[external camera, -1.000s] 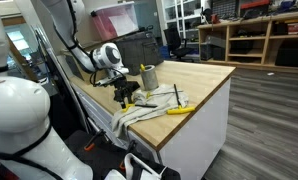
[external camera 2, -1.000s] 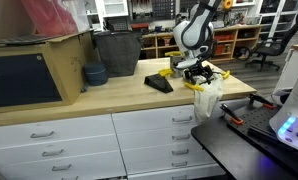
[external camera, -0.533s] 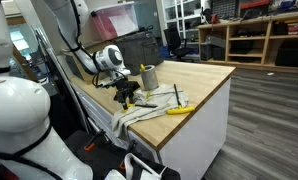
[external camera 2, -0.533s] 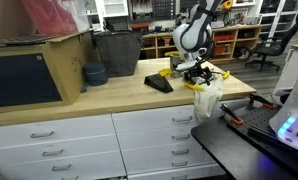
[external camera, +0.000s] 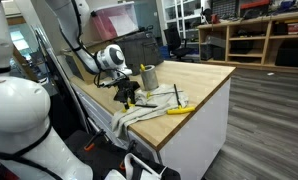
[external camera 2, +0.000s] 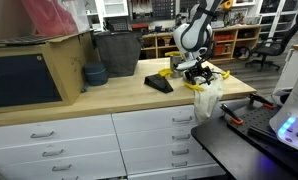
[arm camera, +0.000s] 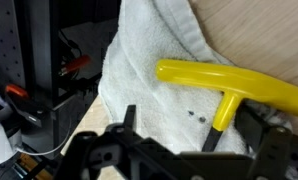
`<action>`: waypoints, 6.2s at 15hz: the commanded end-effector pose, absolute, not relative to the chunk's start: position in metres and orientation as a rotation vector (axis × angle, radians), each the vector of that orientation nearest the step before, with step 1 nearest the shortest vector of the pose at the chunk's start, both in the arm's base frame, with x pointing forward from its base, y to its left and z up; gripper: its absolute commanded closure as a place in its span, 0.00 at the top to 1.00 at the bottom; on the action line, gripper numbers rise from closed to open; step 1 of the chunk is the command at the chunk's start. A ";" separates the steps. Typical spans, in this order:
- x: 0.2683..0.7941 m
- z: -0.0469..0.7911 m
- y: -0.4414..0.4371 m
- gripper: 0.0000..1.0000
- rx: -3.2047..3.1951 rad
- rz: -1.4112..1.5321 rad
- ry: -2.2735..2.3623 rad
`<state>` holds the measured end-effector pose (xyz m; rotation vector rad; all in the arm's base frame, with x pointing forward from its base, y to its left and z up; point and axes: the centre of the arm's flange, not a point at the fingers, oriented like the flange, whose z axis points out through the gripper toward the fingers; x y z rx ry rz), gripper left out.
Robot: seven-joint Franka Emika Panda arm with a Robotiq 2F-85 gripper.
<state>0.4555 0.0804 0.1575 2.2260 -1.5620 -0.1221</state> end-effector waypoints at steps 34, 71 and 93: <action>0.480 0.228 0.072 0.05 2.356 -0.002 -1.745; 0.425 0.213 0.063 0.05 2.686 -0.057 -0.218; 0.430 0.180 0.037 1.00 2.738 -0.181 -0.817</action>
